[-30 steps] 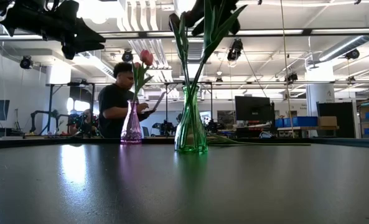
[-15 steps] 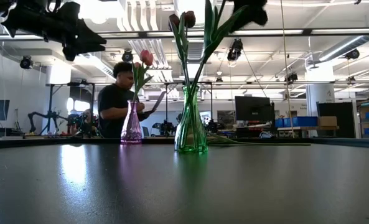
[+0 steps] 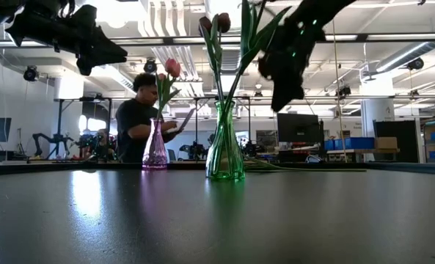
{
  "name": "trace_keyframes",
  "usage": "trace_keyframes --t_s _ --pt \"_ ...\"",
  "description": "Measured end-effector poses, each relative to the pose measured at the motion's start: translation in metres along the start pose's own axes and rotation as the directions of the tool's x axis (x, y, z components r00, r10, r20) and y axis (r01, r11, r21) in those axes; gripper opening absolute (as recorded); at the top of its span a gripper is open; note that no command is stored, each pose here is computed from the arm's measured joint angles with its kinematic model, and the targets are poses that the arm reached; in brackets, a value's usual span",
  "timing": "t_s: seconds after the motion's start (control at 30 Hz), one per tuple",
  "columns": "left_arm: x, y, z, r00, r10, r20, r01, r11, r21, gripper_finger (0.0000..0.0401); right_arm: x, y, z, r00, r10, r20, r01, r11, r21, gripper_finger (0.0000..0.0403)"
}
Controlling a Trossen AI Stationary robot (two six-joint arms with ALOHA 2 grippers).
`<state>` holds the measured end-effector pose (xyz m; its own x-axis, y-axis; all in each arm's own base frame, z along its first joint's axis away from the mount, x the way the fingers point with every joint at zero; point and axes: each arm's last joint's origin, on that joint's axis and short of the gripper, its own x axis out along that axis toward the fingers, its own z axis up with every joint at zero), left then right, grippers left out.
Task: Sort flowers into vase by color
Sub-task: Put the pink flower into the violet vase
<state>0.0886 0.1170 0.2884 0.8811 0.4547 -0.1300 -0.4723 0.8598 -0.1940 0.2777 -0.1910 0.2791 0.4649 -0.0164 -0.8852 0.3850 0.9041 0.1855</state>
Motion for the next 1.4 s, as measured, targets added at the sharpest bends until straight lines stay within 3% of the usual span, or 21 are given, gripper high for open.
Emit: trace_keyframes --t_s 0.27,0.47,0.7,0.87,1.0,1.27,1.4 --pt "0.000 0.000 0.000 1.000 0.001 0.000 -0.001 1.000 -0.015 0.0076 0.079 -0.022 0.005 0.991 0.052 -0.126 -0.053 0.999 0.002 0.0172" --pt "0.000 0.000 0.000 1.000 0.001 -0.001 -0.001 1.000 -0.023 0.0076 0.114 -0.033 0.008 0.983 0.020 -0.182 -0.022 1.000 -0.008 0.0197" --pt "0.000 0.000 0.000 1.000 0.001 -0.001 -0.001 1.000 -0.024 0.0076 0.135 -0.042 0.013 0.977 -0.076 -0.200 0.070 0.997 -0.036 0.0165" --pt "0.000 0.000 0.000 1.000 0.001 -0.001 -0.001 1.000 -0.025 0.0076 0.139 -0.043 0.012 0.976 -0.067 -0.208 0.062 0.998 -0.032 0.0092" --pt "0.000 0.000 0.000 1.000 0.001 -0.001 -0.001 0.999 -0.035 0.0076 0.132 -0.040 0.015 0.983 -0.023 -0.182 0.020 1.000 -0.015 0.0021" --pt "0.000 -0.001 0.008 0.997 -0.014 0.075 0.019 0.998 -0.063 0.0076 0.051 -0.021 0.042 0.998 -0.035 0.056 0.035 0.999 0.000 0.0010" --pt "0.000 -0.003 0.018 0.985 -0.058 0.165 0.072 0.994 -0.082 0.0076 -0.011 -0.006 0.054 0.960 -0.090 0.264 0.089 0.996 0.018 0.0010"
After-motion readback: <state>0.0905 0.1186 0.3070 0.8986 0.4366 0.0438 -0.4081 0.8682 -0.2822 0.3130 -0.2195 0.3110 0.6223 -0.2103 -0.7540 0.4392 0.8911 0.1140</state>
